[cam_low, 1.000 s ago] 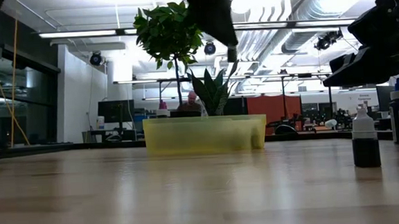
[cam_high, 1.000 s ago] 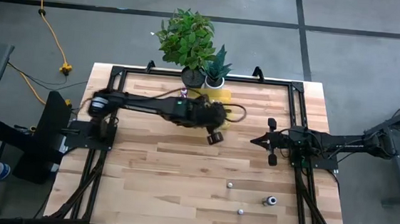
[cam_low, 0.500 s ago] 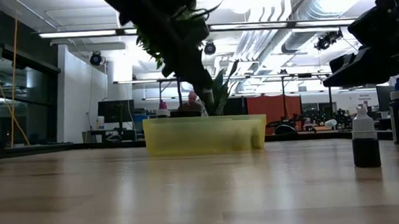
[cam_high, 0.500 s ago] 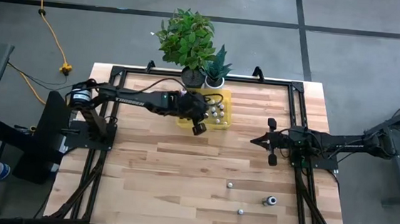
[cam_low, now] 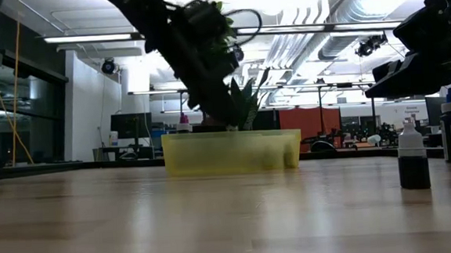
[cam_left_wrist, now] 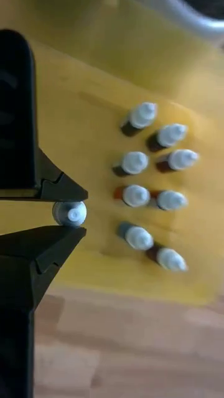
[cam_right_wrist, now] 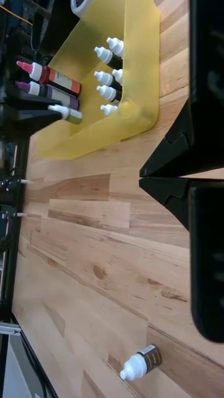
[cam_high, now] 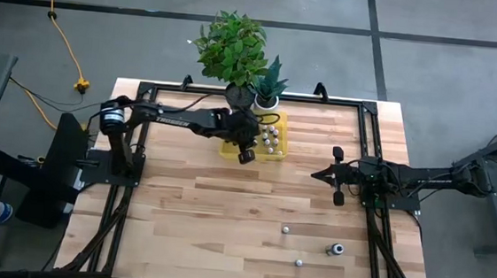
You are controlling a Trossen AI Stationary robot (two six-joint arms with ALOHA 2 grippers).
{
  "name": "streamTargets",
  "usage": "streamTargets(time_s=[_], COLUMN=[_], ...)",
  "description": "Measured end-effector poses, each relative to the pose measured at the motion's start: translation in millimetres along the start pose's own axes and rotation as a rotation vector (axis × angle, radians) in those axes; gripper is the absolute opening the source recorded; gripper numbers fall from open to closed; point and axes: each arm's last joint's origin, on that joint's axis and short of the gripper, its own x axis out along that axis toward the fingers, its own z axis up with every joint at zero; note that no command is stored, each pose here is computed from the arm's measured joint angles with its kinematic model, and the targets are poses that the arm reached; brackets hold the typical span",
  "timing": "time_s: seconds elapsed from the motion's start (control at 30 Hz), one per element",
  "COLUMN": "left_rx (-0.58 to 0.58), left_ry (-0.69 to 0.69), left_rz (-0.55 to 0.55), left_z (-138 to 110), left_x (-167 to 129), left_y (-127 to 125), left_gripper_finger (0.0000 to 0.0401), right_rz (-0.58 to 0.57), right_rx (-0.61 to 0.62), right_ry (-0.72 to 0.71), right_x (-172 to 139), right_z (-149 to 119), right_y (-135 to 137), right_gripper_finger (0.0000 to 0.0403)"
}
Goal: Pick & Place food coloring
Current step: Put the left small green food coloring bottle into the yellow bin
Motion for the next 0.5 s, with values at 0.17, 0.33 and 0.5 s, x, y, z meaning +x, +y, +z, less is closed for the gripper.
streamTargets(time_s=[0.17, 0.33, 0.5], left_rx=[0.022, 0.023, 0.023], left_ry=[0.022, 0.002, -0.006], left_rz=[-0.003, -0.024, -0.025], left_z=[-6, -5, 3], left_x=[17, 30, 40], left_y=[0, -1, -2], left_gripper_finger=[0.0035, 0.0035, 0.0035], right_rz=[0.0, 0.0, 0.0], right_rx=[0.0, 0.0, 0.0], right_ry=[0.001, 0.0, 0.0], right_x=[0, 0, 0], right_z=[0, 0, 0], right_y=[0, 0, 0], right_gripper_finger=[0.0, 0.0, 0.0])
